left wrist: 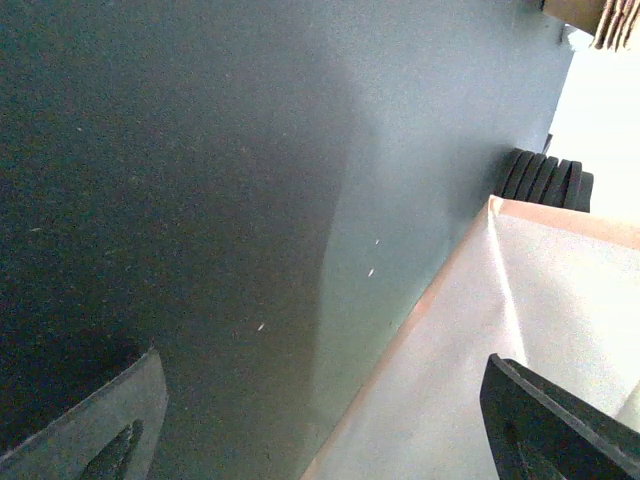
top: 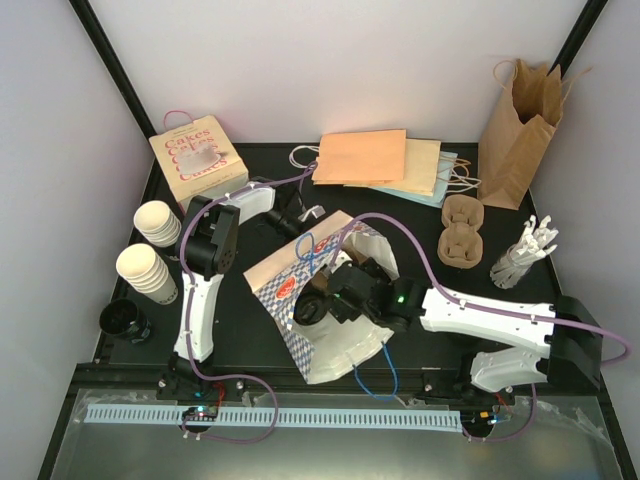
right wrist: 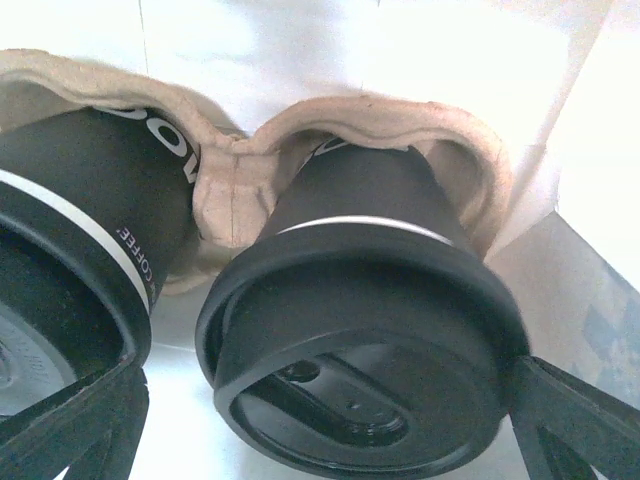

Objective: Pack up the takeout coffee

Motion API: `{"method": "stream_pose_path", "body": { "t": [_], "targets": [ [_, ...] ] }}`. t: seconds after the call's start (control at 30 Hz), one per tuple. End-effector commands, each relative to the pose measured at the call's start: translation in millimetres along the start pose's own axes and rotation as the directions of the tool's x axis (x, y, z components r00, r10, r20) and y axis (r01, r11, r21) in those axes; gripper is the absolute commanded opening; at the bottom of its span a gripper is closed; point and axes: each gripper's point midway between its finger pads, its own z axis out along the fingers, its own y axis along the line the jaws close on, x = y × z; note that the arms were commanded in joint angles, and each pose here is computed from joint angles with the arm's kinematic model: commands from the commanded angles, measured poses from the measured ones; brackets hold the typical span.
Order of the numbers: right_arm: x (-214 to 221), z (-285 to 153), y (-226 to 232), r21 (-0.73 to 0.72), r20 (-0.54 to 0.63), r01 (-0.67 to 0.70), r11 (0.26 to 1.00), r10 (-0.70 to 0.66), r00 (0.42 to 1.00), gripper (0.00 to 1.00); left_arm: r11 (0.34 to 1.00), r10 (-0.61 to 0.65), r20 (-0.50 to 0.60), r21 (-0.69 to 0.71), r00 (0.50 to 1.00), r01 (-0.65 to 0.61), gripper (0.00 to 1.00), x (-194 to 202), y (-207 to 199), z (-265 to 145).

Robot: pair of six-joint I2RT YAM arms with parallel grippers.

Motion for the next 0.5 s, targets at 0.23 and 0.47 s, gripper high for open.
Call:
{"method": "stream_pose_path", "body": {
  "t": [0.23,0.47],
  "targets": [
    [-8,-32,-10,-0.014,-0.074,-0.053,0.998,0.052,0.996,1.0,0.998,0.05,0.055,-0.039,0.997,-0.047,0.99,-6,-25,-20],
    [7,-51,-13,-0.048,-0.15,-0.102,0.994,0.093,0.984,1.0,0.995,0.104,0.017,-0.007,0.994,-0.104,0.99,1,-48,-5]
  ]
}}
